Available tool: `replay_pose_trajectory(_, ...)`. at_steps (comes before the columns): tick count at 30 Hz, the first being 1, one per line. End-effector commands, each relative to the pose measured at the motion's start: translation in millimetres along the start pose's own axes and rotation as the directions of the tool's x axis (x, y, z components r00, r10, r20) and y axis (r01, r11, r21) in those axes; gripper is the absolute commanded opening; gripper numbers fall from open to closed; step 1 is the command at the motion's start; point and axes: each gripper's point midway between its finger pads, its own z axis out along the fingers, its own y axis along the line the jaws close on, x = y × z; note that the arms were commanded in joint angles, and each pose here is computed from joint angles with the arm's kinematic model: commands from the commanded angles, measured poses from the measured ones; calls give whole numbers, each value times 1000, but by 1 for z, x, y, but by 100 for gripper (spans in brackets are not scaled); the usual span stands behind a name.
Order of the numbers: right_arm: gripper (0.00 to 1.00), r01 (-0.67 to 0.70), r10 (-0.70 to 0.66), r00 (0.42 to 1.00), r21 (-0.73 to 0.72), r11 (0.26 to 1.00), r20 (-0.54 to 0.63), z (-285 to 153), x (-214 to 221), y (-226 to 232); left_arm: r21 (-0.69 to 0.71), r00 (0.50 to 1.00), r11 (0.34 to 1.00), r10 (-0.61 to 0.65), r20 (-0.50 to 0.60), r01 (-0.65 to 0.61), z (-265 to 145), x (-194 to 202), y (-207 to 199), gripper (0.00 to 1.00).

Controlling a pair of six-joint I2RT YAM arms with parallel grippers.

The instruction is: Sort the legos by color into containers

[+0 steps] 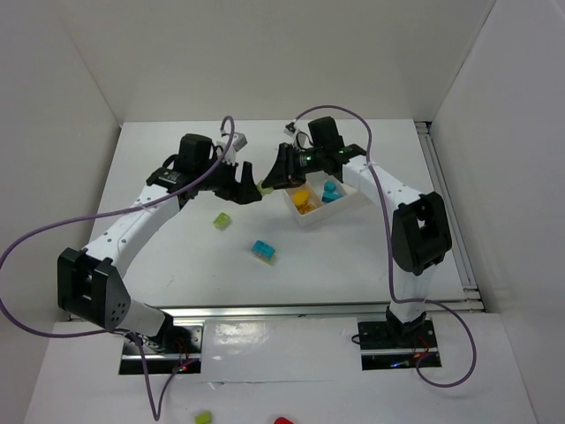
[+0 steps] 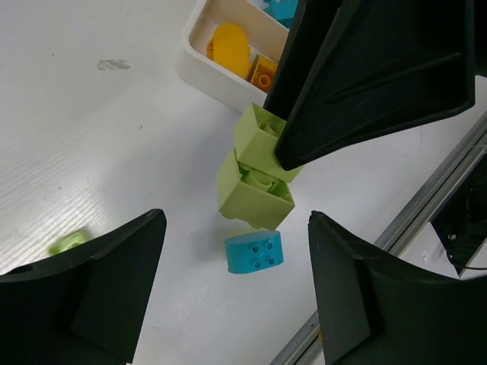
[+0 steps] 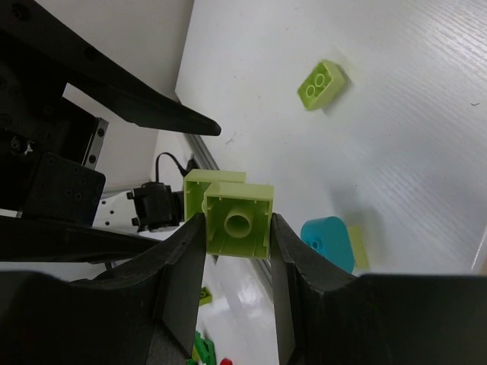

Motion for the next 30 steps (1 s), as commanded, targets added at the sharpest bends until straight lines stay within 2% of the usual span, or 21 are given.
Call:
replay_pose_trajectory(1, 19, 70, -67, 997, -69, 995, 37, -14, -8, 29, -3, 994, 998, 66, 83, -66, -7, -25, -3, 84)
replay_pose_trajectory(10, 19, 63, -64, 998, -115, 991, 0, -13, 0, 32, 52, 989, 993, 103, 111, -109, 0, -30, -15, 85)
replay_pose_trajectory(12, 19, 55, -59, 998, -136, 989, -22, -13, 5, 33, 104, 988, 987, 116, 102, -127, 7, -28, -24, 80)
replay_pose_trajectory(14, 19, 63, -66, 998, -147, 987, -21, -14, 5, 35, 124, 988, 983, 121, 97, -132, 10, -29, -30, 74)
replay_pose_trajectory(18, 19, 57, -59, 998, -150, 987, -5, -18, -1, 31, 146, 989, 980, 122, 84, -133, 14, -25, -34, 53)
replay_pose_trajectory(19, 19, 57, -58, 998, -154, 986, 0, -20, -1, 35, 146, 989, 980, 122, 84, -133, 14, -25, -34, 35)
replay_pose_trajectory(20, 19, 48, -50, 999, -150, 987, -7, -19, 1, 32, 146, 988, 980, 125, 92, -138, 13, -28, -35, 25)
replay_pose_trajectory(22, 19, 41, -38, 999, -131, 991, 21, -28, -6, 25, 122, 989, 984, 123, 88, -133, 12, -29, -32, 6)
replay_pose_trajectory(23, 19, 47, -43, 998, -130, 990, 35, -33, -9, 26, 107, 990, 986, 118, 79, -126, 12, -28, -29, 0)
replay_pose_trajectory(30, 19, 2, -2, 983, 1, 1000, 184, -70, -44, -8, 99, 992, 988, 108, 66, -115, 7, -24, -23, 0)
